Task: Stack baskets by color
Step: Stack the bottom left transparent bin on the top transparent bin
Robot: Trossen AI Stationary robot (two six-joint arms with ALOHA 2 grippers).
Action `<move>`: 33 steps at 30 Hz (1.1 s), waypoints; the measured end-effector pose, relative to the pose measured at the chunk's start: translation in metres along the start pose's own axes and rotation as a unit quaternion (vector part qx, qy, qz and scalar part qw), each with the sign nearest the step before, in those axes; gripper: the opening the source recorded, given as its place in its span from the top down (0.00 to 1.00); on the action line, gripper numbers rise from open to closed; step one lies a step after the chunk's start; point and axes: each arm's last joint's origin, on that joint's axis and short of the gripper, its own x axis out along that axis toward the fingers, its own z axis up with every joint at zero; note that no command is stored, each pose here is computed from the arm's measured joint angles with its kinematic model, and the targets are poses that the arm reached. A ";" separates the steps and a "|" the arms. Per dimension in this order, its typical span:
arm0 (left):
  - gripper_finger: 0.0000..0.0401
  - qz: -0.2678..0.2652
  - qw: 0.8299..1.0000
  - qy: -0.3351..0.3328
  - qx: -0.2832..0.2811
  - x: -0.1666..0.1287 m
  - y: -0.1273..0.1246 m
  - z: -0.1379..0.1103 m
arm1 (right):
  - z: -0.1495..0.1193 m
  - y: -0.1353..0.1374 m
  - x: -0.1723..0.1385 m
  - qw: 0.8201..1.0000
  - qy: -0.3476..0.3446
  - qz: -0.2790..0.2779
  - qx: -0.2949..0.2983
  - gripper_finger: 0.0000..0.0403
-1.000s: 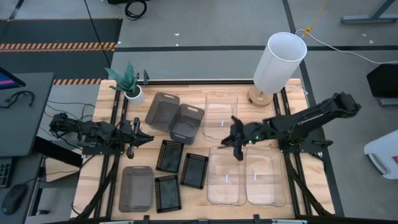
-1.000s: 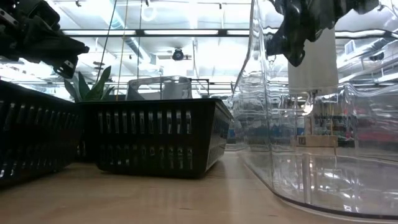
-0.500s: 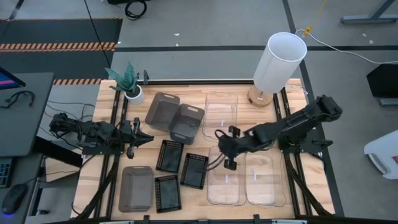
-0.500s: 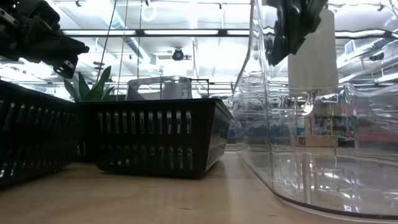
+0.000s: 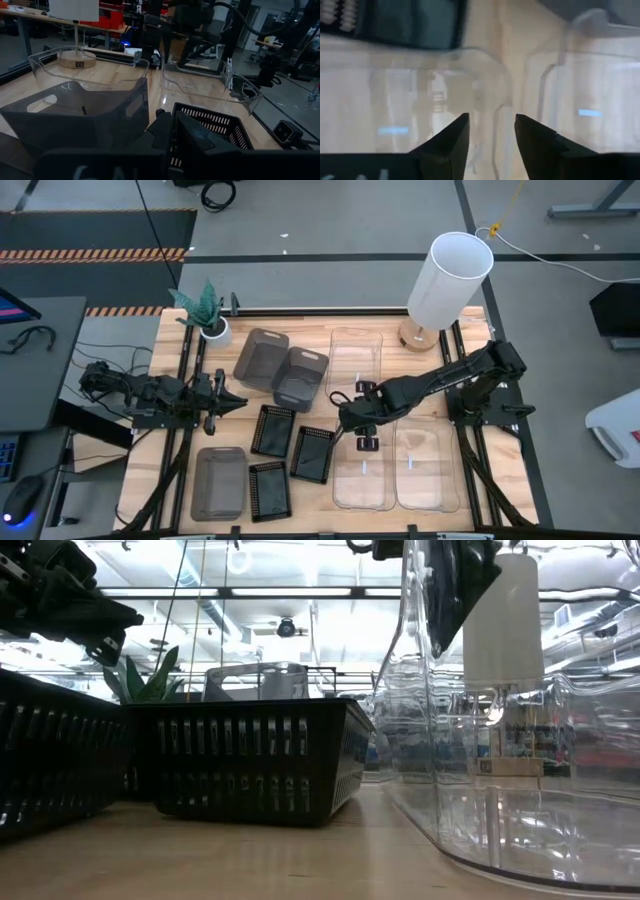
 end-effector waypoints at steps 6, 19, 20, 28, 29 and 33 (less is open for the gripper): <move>0.94 0.000 1.000 0.000 0.000 0.000 0.000 0.000 | 0.003 -0.011 0.002 1.000 0.003 0.001 0.026 0.60; 0.92 0.000 1.000 0.000 0.000 0.000 0.000 0.000 | 0.003 -0.016 0.003 0.999 0.006 -0.006 0.040 0.63; 0.92 0.000 1.000 0.000 0.000 0.000 0.000 0.000 | 0.003 -0.016 0.003 0.999 0.005 -0.006 0.040 0.63; 0.92 0.000 1.000 0.000 0.000 0.000 0.000 0.000 | -0.009 -0.016 0.022 0.999 0.025 -0.013 0.039 0.63; 0.91 0.000 1.000 0.000 0.000 0.000 0.000 0.000 | -0.010 -0.016 0.023 0.999 0.027 -0.014 0.039 0.63; 0.91 0.000 1.000 0.000 0.000 0.000 0.000 0.000 | -0.014 -0.015 0.030 0.999 0.030 -0.010 0.040 0.63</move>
